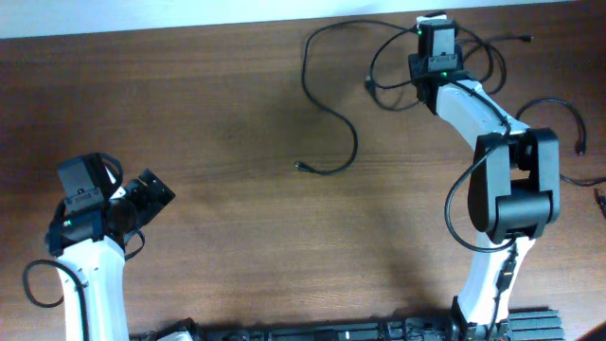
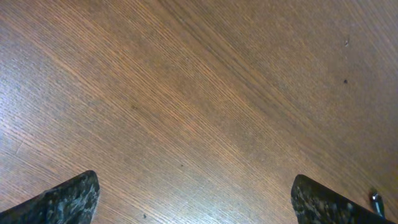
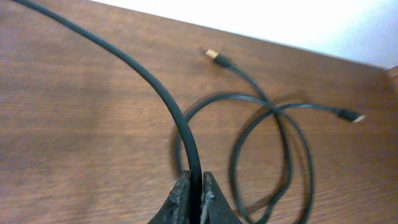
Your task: Untangle cables
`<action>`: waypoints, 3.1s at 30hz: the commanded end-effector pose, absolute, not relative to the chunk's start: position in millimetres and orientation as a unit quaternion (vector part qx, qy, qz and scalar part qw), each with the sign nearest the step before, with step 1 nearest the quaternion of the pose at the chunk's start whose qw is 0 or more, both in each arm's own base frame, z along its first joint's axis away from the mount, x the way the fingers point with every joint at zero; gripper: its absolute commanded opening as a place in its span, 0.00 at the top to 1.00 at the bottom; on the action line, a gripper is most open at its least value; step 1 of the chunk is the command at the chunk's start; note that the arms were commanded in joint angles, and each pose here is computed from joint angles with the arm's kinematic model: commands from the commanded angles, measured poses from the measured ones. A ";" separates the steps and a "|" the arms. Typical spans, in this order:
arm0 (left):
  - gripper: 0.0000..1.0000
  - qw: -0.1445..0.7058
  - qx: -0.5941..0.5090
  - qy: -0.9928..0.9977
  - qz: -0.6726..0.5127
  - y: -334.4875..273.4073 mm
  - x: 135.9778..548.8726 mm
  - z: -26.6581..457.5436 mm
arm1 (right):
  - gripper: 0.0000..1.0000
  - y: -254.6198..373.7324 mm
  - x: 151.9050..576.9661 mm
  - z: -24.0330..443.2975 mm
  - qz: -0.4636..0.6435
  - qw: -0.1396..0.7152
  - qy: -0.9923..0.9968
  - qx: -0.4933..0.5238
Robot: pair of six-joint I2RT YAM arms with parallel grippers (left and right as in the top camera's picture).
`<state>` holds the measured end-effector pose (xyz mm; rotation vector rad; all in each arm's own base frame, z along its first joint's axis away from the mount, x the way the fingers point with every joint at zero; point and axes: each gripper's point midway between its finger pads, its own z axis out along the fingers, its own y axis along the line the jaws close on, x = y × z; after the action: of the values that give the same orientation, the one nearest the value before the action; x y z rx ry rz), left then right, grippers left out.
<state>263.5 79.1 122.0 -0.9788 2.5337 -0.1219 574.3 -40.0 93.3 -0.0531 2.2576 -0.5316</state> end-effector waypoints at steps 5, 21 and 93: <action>0.01 0.222 -0.357 0.906 -0.050 79.4 266.9 130.8 | 0.12 -3.5 554.2 104.6 -0.161 0.377 0.912 -0.012; 0.01 0.222 -0.357 0.906 -0.050 79.4 266.9 130.8 | 0.55 181.5 354.4 -7.5 0.052 0.027 0.998 0.033; 0.01 0.222 -0.357 0.906 -0.050 79.5 267.0 130.8 | 0.96 -98.1 532.8 241.6 0.000 0.353 0.929 0.112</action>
<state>263.4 78.5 122.1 -0.9779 2.5340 -0.1260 533.8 -56.2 209.0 0.1934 2.4952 0.0585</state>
